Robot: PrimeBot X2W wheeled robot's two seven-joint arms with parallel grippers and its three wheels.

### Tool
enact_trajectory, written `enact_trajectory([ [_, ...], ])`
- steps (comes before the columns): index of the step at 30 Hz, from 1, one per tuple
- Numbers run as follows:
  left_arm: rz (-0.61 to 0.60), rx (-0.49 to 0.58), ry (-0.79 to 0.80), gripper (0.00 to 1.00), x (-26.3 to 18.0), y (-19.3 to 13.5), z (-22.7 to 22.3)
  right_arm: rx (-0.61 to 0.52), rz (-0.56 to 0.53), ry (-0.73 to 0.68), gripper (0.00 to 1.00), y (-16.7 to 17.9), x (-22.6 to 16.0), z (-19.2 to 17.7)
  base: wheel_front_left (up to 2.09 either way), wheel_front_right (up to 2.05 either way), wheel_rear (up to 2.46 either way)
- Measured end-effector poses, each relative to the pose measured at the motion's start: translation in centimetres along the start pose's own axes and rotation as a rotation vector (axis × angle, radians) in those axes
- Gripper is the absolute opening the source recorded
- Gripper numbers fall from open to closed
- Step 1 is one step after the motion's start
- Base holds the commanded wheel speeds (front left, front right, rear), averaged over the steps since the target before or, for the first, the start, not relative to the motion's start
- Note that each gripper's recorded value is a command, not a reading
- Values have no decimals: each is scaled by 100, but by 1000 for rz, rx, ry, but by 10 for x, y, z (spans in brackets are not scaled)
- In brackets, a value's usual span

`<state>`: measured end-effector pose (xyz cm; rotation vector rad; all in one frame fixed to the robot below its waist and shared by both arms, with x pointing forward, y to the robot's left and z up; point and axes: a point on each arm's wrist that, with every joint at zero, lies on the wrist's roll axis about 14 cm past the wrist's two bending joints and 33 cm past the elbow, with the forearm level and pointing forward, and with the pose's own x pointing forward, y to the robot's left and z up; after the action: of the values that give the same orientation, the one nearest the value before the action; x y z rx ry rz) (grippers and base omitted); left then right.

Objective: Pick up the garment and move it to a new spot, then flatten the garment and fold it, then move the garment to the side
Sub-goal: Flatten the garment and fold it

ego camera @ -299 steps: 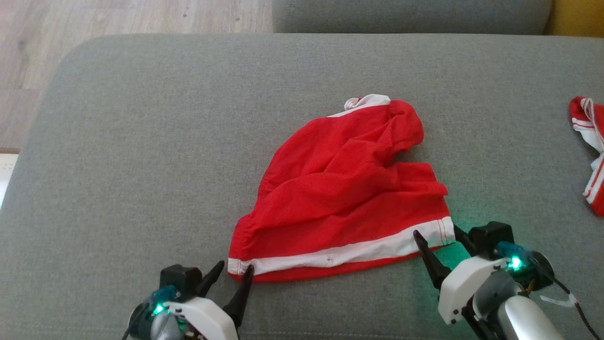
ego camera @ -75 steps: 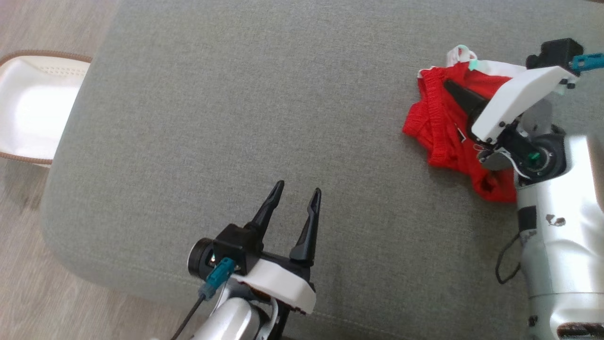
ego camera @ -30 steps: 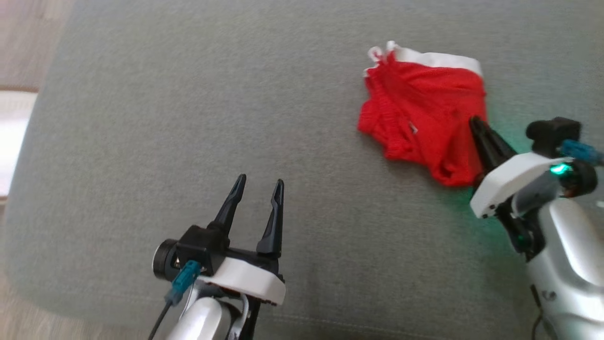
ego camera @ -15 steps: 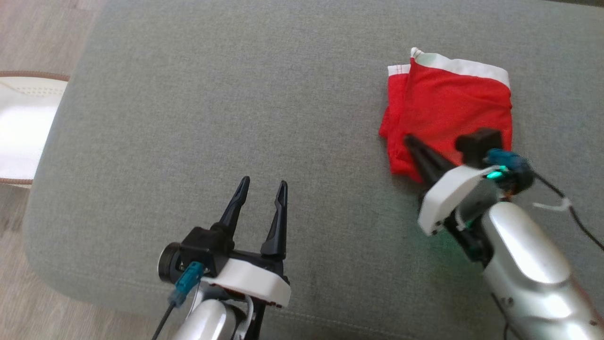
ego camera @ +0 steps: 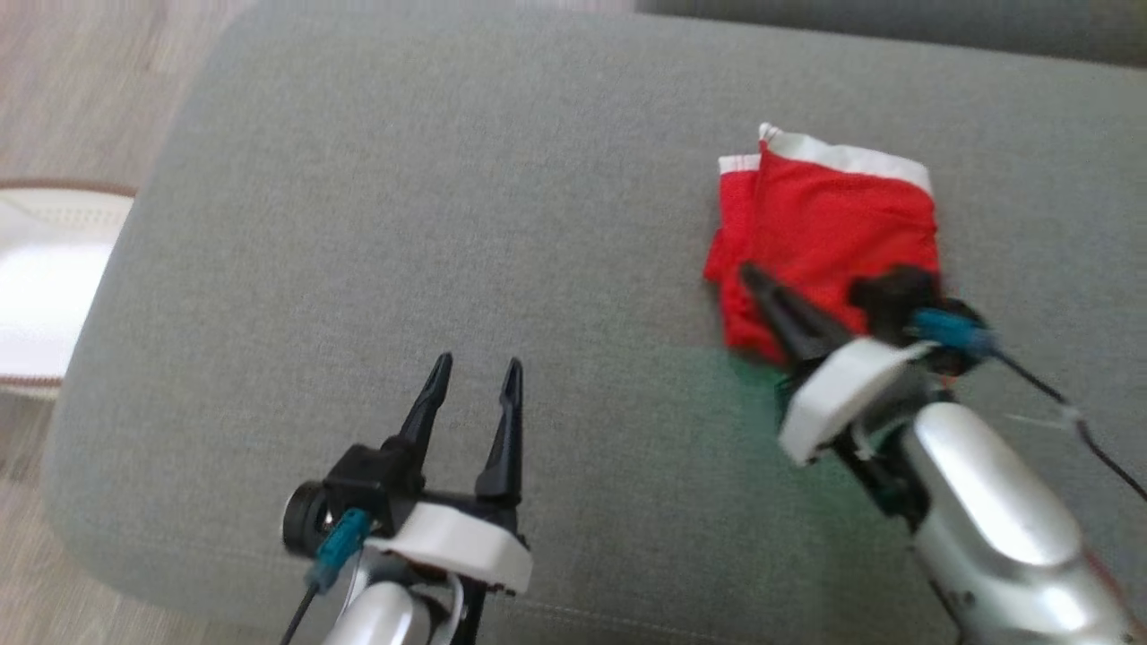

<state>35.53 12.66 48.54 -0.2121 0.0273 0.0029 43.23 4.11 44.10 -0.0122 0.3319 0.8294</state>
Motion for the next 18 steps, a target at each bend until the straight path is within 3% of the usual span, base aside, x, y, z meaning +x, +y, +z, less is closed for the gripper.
enact_trajectory([
  [2,3,10,-1,100,-5,2,0,16,-70,-86,0,-18,-14,17,0,0,0],
  [3,6,15,-3,100,-8,4,0,19,-111,-126,5,-28,-24,23,0,0,0],
  [5,9,28,-2,100,-13,7,-1,21,-196,-193,54,-46,-46,32,0,0,0],
  [6,5,35,-1,100,-16,8,-2,21,-237,-221,90,-55,-59,34,0,0,0],
  [7,2,43,0,100,-18,9,-3,14,-278,-244,100,-62,-72,35,0,0,0],
  [14,-4,68,-8,100,-33,19,-3,-5,-557,-341,100,-104,-161,28,0,0,0],
  [18,-6,70,-16,100,-40,23,-1,29,-633,-334,100,-100,-191,4,0,0,0],
])
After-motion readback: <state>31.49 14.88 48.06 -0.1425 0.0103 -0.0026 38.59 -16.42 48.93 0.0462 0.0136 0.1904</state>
